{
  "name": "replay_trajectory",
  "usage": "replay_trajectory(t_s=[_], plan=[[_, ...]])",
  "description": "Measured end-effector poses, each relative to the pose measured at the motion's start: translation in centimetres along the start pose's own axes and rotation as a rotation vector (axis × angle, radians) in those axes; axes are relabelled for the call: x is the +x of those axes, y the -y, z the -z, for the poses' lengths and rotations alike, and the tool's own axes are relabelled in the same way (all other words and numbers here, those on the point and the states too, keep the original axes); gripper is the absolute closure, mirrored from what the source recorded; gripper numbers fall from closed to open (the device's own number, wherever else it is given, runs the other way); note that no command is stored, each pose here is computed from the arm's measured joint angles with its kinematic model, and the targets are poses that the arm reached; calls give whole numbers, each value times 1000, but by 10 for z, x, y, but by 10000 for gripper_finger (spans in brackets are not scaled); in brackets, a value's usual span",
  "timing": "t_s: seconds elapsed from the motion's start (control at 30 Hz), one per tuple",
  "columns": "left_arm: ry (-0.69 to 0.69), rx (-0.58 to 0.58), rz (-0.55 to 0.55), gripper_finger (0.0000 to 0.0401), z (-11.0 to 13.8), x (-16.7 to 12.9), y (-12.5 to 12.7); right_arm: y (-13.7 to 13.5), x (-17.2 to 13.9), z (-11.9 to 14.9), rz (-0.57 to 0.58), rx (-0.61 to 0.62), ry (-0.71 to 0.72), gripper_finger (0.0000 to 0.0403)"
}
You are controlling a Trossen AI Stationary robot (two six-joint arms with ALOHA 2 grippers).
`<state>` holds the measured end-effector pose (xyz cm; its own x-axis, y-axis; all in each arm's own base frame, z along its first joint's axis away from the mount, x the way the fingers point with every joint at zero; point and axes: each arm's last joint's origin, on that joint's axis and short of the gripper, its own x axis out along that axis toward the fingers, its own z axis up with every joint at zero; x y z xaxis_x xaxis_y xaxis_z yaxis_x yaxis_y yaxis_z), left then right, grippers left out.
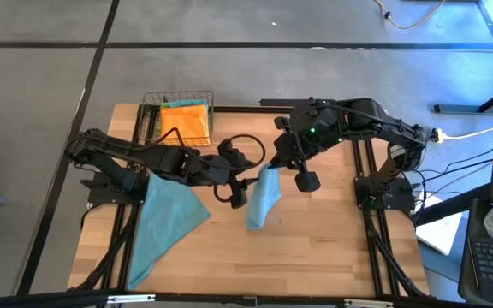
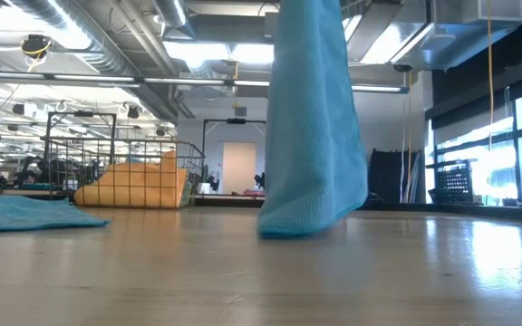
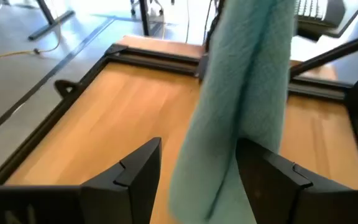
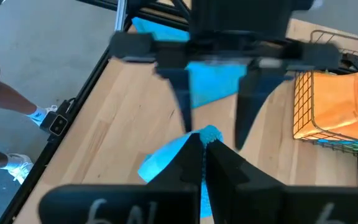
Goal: Fold microfiber towels
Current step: Fold the right light blue microfiber cloth
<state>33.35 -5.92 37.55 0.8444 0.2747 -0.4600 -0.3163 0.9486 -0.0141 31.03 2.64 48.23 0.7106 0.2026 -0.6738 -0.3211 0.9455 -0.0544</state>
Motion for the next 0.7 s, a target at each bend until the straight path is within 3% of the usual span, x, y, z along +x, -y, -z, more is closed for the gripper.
replay_trajectory(t_s=[0.33,0.7], plan=[[148,-41,-151,202,-15,4,-11,0,0,-3,-21,45,35,391],[204,-73,-117,202,-22,5,-11,-1,0,-3,-28,46,35,391]])
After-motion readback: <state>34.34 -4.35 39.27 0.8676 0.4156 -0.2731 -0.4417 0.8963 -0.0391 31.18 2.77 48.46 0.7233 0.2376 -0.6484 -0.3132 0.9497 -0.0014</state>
